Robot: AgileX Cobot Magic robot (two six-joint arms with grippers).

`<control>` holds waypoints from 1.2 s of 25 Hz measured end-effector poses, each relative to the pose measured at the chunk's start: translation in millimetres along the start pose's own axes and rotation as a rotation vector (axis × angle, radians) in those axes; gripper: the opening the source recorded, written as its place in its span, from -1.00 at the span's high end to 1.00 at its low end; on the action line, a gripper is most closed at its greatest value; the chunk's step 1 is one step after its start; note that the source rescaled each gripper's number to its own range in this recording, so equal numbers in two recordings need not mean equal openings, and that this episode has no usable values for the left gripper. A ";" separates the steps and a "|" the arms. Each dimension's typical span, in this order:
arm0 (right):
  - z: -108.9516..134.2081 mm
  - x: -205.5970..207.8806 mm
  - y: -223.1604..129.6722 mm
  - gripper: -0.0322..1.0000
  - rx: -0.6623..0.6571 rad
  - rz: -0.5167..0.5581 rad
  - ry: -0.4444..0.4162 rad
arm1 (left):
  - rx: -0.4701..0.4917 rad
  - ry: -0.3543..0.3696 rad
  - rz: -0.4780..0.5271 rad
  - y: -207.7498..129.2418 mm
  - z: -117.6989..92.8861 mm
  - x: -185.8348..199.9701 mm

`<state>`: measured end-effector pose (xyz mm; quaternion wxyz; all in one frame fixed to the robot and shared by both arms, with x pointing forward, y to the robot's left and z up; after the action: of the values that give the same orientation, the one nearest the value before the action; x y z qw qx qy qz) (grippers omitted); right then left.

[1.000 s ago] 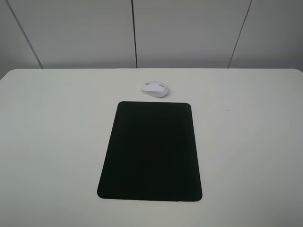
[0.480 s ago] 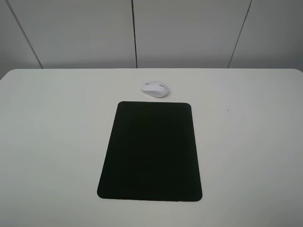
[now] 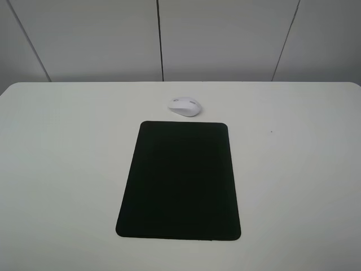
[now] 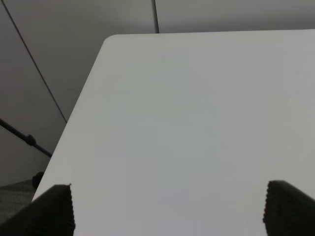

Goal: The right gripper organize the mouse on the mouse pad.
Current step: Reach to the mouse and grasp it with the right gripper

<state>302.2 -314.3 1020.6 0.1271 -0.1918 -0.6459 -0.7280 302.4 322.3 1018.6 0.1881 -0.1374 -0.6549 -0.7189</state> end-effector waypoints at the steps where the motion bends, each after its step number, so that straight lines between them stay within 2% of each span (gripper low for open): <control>1: 0.0 0.0 0.0 -1.00 0.000 0.000 0.000 | 0.000 0.000 0.000 0.0 0.0 0.0; 7: 0.3 -2.8 -0.1 -1.00 -0.001 0.020 -0.003 | 0.000 0.000 0.000 0.0 0.0 0.0; 10: 2.3 -14.4 3.5 -1.00 0.008 0.094 -0.014 | 0.000 0.000 0.000 0.0 0.0 0.0; 16: 12.1 -48.0 36.6 -1.00 0.033 0.193 -0.026 | 0.000 0.000 0.000 0.0 0.0 0.0; 21: 11.6 -90.7 42.3 -1.00 0.120 0.359 -0.081 | 0.000 0.000 0.000 0.0 0.0 0.0; 25: 33.3 -125.6 48.8 -1.00 0.210 0.439 -0.029 | 0.000 0.000 0.000 0.0 0.0 0.0; 30: 75.6 -172.1 74.5 -1.00 0.373 0.437 0.089 | 0.000 0.000 0.000 0.0 0.0 0.0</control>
<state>497.0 -260.3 1017.7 0.3423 -0.2676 -0.7057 -0.5596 302.4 322.3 1018.6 0.1881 -0.1374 -0.6549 -0.7189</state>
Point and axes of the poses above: a point on each arm's last joint axis where the gripper is mounted, x pointing back along that axis away from the gripper, z along the wrist's bending axis when the last joint is at zero, y = z × x, the point moved 8 cm from there along -x, pointing out along that axis toward the gripper, and after that the axes turned 4 degrees about -x, right-handed, at the moved point
